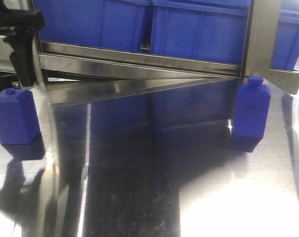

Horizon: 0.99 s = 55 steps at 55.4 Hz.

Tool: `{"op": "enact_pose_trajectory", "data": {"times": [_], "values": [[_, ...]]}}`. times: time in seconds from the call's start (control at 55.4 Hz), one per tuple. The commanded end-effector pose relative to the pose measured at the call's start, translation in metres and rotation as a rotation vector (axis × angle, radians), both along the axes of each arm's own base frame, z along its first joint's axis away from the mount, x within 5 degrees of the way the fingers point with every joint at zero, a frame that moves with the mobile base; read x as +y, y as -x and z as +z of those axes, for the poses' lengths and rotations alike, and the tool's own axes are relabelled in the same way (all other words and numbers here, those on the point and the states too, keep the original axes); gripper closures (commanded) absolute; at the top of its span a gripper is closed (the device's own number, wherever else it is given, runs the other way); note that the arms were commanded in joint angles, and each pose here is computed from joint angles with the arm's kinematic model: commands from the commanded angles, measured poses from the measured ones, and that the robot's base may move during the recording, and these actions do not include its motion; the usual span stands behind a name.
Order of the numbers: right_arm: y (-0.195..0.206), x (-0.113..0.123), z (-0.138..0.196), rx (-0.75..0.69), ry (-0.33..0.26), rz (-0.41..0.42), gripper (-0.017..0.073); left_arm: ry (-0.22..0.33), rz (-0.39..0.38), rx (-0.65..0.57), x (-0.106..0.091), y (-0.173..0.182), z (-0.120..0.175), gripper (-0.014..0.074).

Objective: Pick and sort blue part to right shelf
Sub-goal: 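Lower the left gripper onto the tall blue part and close it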

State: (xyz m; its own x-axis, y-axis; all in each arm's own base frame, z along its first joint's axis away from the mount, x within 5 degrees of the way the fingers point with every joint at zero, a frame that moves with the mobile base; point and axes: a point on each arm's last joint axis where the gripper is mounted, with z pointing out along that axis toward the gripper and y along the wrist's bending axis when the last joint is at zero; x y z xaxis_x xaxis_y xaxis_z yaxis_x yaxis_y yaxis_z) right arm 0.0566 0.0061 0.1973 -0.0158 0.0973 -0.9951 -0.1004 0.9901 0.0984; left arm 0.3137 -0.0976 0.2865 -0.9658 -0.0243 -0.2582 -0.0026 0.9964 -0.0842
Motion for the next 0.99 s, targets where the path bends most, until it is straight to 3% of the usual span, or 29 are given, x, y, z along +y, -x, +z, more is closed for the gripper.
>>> {"op": "enact_pose_trajectory", "data": {"times": [0.0,0.595,0.974], "values": [[0.002,-0.002,0.012,-0.116,-0.01,-0.015,0.0515,0.024,0.01,-0.079,-0.004,-0.004,0.014,0.0041],[0.002,-0.002,0.012,-0.116,-0.01,-0.015,0.0515,-0.022,0.006,-0.02,-0.007,-0.026,-0.024,0.0047],[0.002,-0.002,0.012,-0.116,-0.01,-0.015,0.0515,-0.043,0.001,0.041,-0.008,-0.028,-0.036,0.0273]]}}
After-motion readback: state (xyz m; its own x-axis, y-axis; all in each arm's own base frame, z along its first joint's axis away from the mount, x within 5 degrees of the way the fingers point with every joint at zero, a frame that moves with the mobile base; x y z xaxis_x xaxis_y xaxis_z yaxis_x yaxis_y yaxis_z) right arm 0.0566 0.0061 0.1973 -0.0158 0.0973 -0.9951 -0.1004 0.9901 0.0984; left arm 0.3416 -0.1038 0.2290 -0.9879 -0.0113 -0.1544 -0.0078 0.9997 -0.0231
